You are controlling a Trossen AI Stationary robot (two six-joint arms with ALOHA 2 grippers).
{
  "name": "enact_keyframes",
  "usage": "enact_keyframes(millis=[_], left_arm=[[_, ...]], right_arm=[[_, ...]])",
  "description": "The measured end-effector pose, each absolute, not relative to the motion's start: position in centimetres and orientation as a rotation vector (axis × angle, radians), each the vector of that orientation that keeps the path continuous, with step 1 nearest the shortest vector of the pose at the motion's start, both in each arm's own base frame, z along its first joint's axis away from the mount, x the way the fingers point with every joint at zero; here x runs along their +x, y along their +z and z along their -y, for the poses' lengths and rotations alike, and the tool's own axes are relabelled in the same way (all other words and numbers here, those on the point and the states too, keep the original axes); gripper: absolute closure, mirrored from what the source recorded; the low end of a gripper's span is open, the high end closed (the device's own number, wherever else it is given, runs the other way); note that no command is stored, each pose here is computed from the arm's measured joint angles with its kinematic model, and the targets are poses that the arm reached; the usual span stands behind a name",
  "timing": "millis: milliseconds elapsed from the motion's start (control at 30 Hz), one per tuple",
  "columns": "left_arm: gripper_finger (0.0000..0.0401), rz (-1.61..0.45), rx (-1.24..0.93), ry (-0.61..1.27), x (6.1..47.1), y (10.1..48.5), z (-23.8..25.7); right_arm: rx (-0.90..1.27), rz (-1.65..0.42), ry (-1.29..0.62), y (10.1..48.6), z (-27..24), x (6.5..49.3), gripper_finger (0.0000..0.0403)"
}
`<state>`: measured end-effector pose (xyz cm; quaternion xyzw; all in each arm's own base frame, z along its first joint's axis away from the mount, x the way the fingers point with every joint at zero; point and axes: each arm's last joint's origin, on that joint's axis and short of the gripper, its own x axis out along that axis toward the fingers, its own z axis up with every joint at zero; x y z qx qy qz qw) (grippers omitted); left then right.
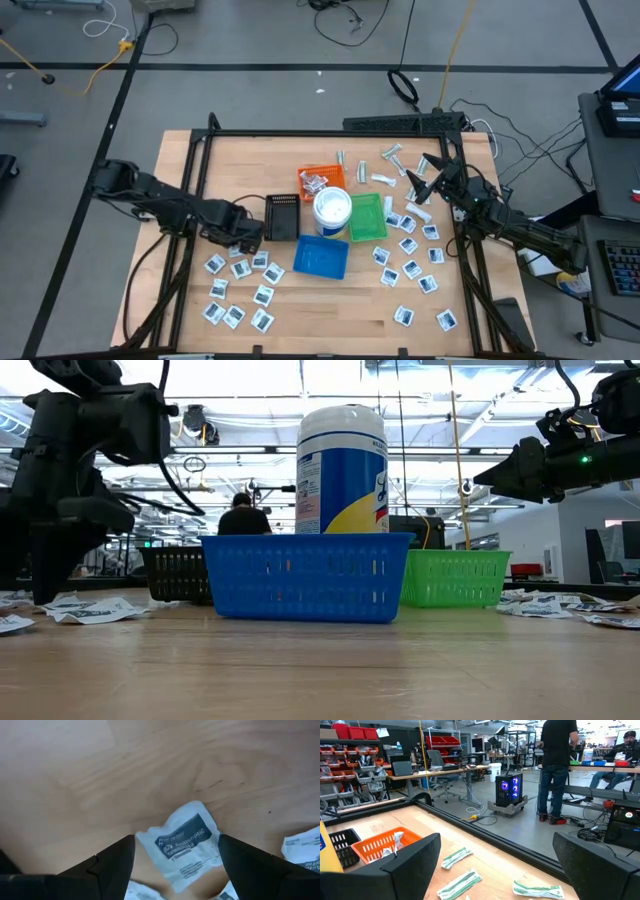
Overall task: Pick & Place First Aid Supplies
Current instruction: Put the gray towelette pack into the black bin
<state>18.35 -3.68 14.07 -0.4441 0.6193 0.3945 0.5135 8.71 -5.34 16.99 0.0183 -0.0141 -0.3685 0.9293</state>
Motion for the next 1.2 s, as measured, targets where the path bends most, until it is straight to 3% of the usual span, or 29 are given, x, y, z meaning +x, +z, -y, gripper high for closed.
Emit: enact_keyframes(millis=[200, 800, 967, 1200], left_arm=[[0.0151, -1.473, -1.063, 0.913, 19.2, 13.4, 4.0], [0.0360, -1.471, -1.068, 0.875, 18.0, 14.9, 3.6], [0.0376, -1.449, -1.104, 0.833, 17.5, 16.1, 3.2], [0.0362, -1.391, -1.178, 0.759, 16.9, 17.6, 2.8]], right_arm=[[0.037, 0.028, -0.755, 17.0, 5.3, 8.7, 0.0023], [0.037, 0.029, -0.755, 17.0, 5.3, 8.7, 0.0023], [0.038, 0.029, -0.755, 17.0, 5.3, 8.7, 0.0023], [0.037, 0.029, -0.755, 17.0, 5.3, 8.7, 0.0023]])
